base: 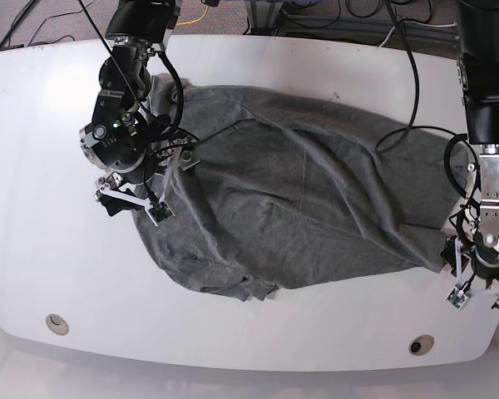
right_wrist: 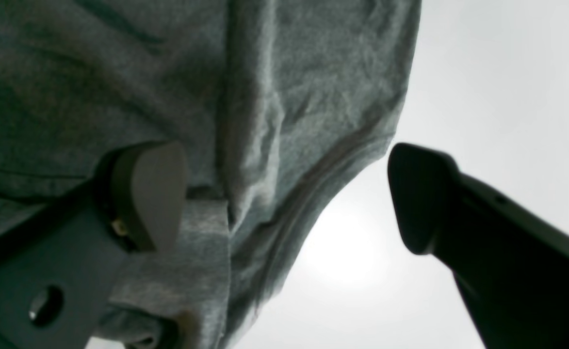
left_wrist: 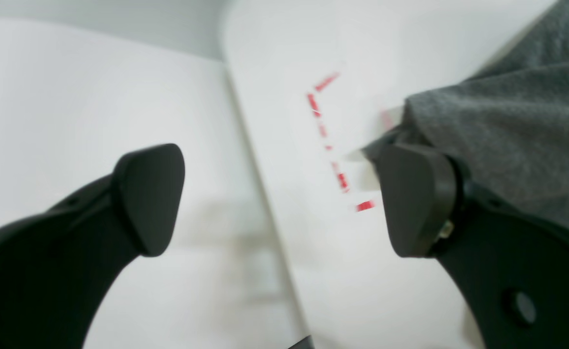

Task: Layout the t-shirt on the table in an organized manner, then fold the t-shirt properly
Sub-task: 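Release the fabric and move the left gripper to the shirt's other corner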

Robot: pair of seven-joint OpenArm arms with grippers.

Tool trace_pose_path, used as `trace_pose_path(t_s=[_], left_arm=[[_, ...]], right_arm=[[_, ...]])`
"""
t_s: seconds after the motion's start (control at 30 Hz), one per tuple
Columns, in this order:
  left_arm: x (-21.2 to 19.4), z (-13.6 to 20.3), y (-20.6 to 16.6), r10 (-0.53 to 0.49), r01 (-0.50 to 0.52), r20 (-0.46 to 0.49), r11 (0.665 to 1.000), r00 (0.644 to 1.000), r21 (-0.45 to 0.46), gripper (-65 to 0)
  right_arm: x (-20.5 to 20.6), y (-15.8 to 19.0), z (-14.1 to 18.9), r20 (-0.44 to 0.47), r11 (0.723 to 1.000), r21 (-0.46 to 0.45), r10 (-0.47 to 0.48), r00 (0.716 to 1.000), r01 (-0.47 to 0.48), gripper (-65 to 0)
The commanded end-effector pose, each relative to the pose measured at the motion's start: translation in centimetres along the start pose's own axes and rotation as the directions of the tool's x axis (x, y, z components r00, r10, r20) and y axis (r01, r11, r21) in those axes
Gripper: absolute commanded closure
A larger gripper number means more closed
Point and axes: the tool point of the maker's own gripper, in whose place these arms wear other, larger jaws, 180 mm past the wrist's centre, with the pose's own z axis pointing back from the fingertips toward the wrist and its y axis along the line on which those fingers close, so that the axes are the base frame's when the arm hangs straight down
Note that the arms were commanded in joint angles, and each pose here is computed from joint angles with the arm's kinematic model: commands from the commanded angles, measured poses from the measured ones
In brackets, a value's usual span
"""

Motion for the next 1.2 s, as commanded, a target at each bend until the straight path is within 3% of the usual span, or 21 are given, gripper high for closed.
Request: trace_pose_path(t_s=[0.0, 0.17, 0.33, 0.77, 0.9, 1.17], left_arm=[[0.4, 2.3, 0.3, 0.005, -0.006, 0.048, 0.999, 0.999, 0.035, -61.1], [-0.3, 5.8, -2.8, 0.051, -0.052, 0.085, 0.999, 0.995, 0.000, -61.1], [-2.6, 7.9, -5.5, 0.147, -0.146, 0.051, 0.989, 0.988, -0.032, -61.1], [-7.6, 8.0, -11.0, 0.347, -0.354, -0.089, 0.930, 0.934, -0.095, -60.7], [-7.9, 7.3, -13.0, 0.383, -0.393, -0.092, 0.910, 0.919, -0.131, -53.3], [-7.9, 6.3, -14.6, 0.415, -0.423, -0.082, 0.890, 0.906, -0.169, -25.4]], right_arm=[[1.6, -0.5, 0.5, 0.054, 1.000, -0.014, 0.005, 0.999, -0.005, -63.1], [1.6, -0.5, 0.5, 0.056, 1.000, -0.014, 0.006, 0.998, -0.005, -63.1], [2.0, -0.2, 0.5, 0.075, 1.000, 0.005, 0.000, 0.997, 0.000, -63.1], [2.2, 0.5, 0.6, 0.101, 0.999, 0.047, -0.012, 0.995, 0.007, -62.9], [2.3, 0.6, 0.6, 0.102, 0.999, 0.049, -0.014, 0.995, 0.009, -62.9], [2.2, 0.6, 0.5, 0.100, 0.999, 0.049, -0.014, 0.995, 0.009, -62.9]])
